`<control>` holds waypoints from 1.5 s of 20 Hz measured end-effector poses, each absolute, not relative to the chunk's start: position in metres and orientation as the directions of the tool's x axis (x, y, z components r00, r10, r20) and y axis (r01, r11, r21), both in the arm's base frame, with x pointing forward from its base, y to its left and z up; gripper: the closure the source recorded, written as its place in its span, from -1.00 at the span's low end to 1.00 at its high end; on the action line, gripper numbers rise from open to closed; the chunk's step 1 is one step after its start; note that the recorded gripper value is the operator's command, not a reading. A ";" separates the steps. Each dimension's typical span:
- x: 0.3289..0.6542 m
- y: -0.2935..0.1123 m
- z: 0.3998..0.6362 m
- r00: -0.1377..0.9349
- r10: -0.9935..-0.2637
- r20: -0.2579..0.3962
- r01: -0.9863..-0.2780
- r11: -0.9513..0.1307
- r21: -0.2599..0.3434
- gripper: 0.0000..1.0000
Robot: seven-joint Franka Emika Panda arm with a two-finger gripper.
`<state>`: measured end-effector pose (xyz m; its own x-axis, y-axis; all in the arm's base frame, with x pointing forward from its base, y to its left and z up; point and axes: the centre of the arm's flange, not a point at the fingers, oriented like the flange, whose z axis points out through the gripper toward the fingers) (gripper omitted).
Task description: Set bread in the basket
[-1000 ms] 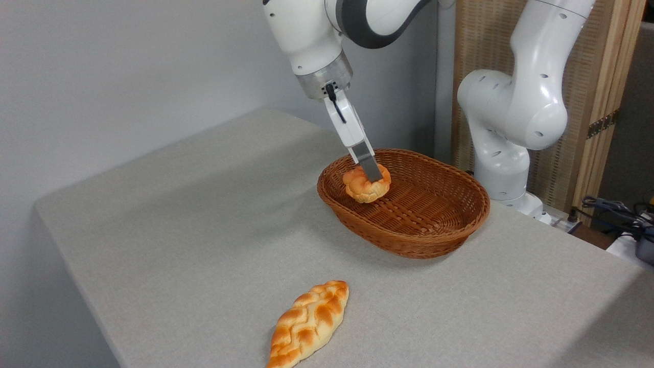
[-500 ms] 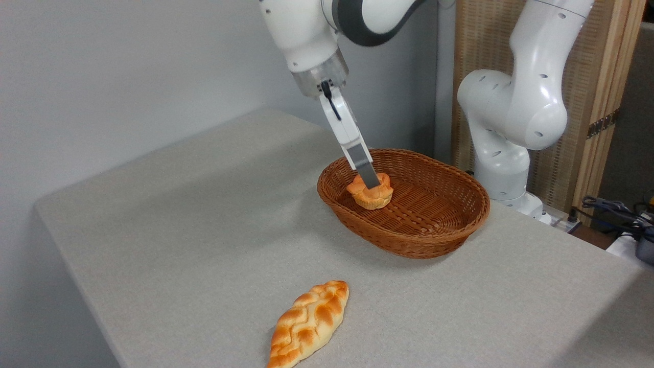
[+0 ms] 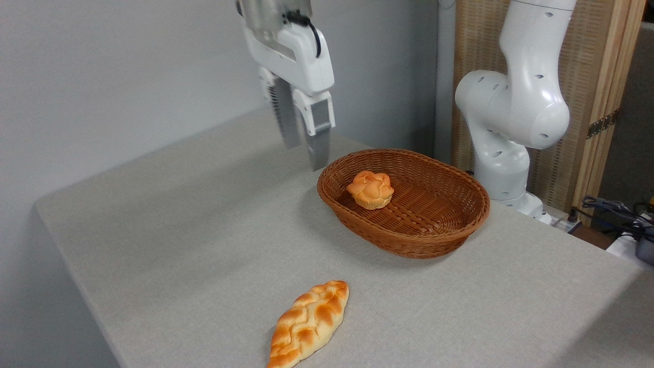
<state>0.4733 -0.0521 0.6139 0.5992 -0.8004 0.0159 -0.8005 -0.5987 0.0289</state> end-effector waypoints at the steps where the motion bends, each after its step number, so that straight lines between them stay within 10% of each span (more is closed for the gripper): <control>1: 0.487 -0.040 0.624 0.625 -0.779 0.051 -0.781 -0.624 0.032 -1.00; 30: 0.538 -0.026 0.625 0.689 -0.720 0.078 -0.724 -0.688 0.049 -1.00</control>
